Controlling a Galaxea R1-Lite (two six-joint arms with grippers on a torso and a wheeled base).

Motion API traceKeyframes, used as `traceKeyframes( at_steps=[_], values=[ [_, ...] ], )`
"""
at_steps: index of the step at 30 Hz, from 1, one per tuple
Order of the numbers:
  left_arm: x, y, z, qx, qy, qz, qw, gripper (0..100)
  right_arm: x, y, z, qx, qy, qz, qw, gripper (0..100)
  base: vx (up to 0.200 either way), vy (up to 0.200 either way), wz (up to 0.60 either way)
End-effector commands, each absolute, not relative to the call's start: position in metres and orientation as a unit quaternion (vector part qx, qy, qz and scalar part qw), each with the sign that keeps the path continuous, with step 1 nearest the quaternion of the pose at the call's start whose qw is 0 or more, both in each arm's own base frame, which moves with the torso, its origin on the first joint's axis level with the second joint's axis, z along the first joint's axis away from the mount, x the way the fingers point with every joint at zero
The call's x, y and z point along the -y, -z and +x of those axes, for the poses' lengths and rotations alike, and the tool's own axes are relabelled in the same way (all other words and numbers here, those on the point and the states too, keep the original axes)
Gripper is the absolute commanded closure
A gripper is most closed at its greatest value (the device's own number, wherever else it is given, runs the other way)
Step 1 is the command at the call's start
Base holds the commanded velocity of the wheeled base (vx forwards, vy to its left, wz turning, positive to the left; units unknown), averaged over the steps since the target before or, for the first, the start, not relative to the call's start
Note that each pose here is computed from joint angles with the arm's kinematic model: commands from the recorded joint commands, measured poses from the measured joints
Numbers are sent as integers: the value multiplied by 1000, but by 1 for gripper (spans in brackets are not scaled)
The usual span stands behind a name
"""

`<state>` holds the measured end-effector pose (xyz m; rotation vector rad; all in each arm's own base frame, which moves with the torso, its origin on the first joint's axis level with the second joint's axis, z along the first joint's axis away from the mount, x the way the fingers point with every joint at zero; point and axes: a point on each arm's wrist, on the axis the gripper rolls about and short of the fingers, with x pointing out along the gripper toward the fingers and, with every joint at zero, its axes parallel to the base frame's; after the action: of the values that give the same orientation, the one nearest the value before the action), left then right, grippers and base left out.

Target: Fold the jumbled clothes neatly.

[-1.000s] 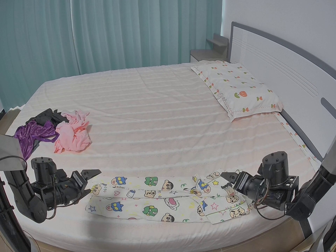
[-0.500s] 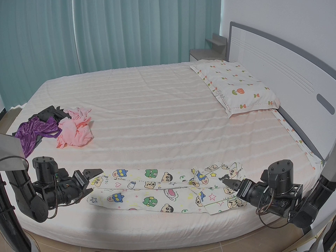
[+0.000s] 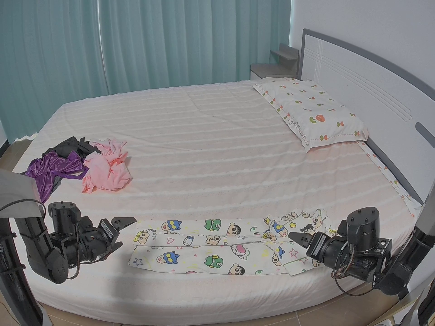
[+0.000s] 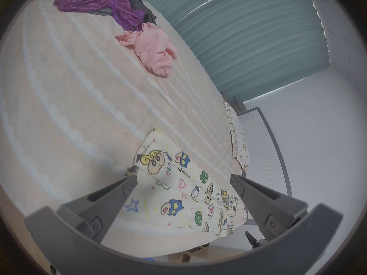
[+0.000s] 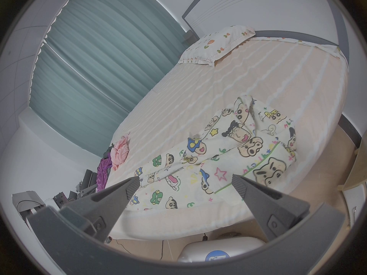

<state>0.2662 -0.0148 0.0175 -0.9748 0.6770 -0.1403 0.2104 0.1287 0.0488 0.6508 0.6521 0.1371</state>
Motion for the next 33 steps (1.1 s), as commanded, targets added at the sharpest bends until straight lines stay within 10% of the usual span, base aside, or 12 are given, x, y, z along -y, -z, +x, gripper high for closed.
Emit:
traceKeyframes(
  at_steps=[1, 9, 33],
  values=[
    [16, -4, 283, -323, 69, -445, 832, 0, -129, -47, 210, -317, -65, 313, 893, 0, 0, 0, 0],
    [24, 0, 316, -320, 124, -336, 877, 0, -129, -46, 210, -319, -65, 311, 893, 0, 0, 0, 0],
    [37, 3, 345, -426, 186, -208, 861, 0, -129, -35, 209, -313, -69, 311, 895, 0, 0, 0, 0]
  ],
)
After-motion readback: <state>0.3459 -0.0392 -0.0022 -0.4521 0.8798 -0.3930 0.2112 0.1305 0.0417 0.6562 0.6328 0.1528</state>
